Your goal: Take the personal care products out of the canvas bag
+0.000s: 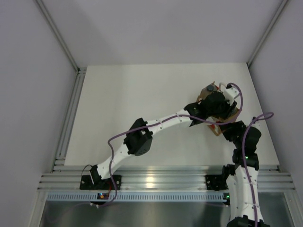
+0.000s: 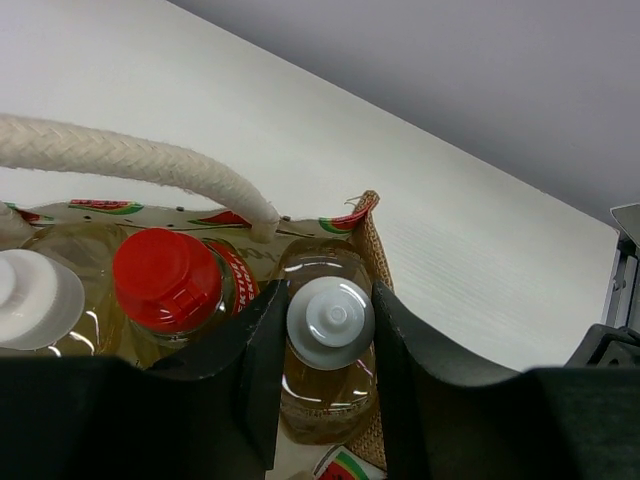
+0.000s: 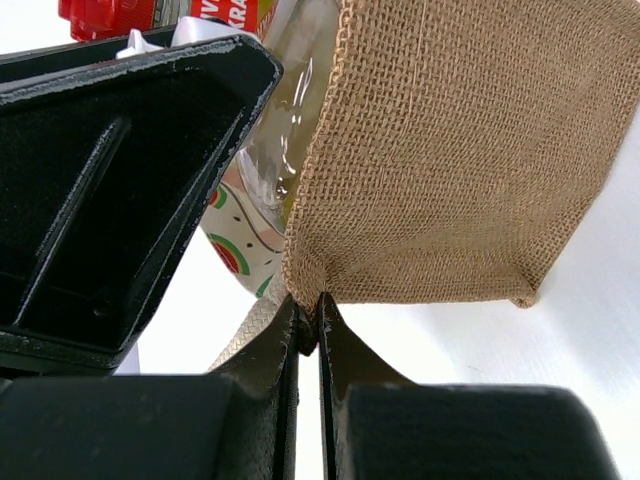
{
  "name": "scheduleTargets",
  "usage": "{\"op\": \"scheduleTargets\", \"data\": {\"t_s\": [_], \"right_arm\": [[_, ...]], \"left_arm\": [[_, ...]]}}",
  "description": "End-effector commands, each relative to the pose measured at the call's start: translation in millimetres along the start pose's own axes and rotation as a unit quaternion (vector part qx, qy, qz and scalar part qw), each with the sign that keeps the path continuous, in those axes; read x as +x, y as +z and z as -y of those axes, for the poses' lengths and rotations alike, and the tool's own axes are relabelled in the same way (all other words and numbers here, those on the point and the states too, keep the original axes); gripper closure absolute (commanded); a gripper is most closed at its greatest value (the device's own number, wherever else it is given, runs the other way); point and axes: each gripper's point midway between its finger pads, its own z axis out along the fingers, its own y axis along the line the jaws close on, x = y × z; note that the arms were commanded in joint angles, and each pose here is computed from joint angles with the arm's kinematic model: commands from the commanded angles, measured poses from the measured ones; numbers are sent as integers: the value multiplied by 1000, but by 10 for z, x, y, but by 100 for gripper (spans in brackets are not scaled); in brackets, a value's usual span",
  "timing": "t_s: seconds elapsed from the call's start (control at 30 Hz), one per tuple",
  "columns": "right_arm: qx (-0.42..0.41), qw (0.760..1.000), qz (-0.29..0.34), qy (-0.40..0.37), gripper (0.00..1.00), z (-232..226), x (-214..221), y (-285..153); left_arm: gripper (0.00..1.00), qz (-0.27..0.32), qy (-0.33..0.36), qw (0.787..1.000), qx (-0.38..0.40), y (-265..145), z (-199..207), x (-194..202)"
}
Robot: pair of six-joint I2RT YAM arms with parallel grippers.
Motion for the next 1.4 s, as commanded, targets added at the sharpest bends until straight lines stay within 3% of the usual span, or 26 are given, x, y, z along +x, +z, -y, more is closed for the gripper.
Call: {"op": "scheduleTargets", "data": {"t_s": [0.0,0.77,1.37], "right_arm": [[13,1000,-2,4,100,-5,-32,-24],[48,999,20,2,100,135,-111,23],[54,998,28,3,100,118,-174,32]], "left_arm": [[100,185,-2,982,42,-774,393,-1774],[100,282,2,958,47,-1518,524,-2731],[100,346,-13,937,-33,-2301,293,-3321]]}}
